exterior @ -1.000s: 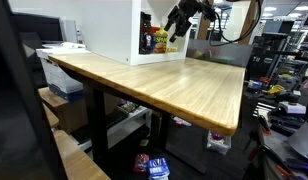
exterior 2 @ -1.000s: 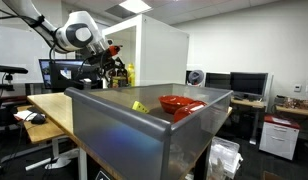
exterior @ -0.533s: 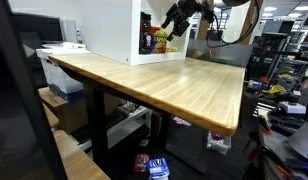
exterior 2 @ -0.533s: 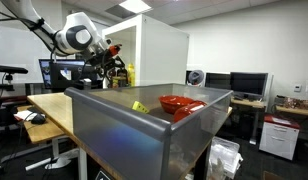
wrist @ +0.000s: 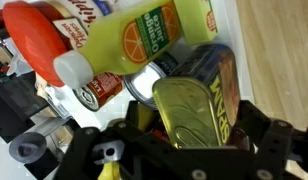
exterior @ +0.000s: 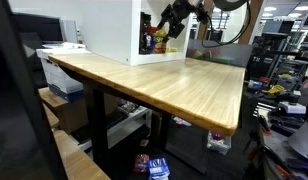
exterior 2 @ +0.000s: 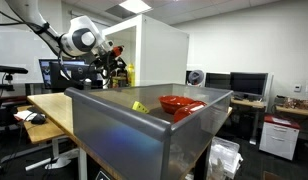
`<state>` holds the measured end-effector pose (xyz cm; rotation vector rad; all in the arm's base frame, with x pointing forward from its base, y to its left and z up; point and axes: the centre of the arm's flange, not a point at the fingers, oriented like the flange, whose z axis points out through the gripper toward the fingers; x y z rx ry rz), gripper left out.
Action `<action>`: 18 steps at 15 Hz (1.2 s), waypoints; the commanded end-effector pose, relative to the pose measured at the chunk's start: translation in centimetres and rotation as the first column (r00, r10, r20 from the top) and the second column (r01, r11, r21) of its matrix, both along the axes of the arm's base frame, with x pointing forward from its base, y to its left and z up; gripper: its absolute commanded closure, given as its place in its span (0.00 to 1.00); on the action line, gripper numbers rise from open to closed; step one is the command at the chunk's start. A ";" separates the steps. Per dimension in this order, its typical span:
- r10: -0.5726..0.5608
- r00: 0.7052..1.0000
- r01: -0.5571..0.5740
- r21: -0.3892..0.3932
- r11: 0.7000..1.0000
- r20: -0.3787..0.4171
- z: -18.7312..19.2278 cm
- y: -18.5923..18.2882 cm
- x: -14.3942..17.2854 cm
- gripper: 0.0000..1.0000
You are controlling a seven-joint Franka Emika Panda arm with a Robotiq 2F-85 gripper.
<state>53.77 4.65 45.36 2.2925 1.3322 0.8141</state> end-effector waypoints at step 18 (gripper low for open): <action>0.099 0.985 -0.111 -0.079 0.991 -0.140 -2.4 0.7 2.8 0.43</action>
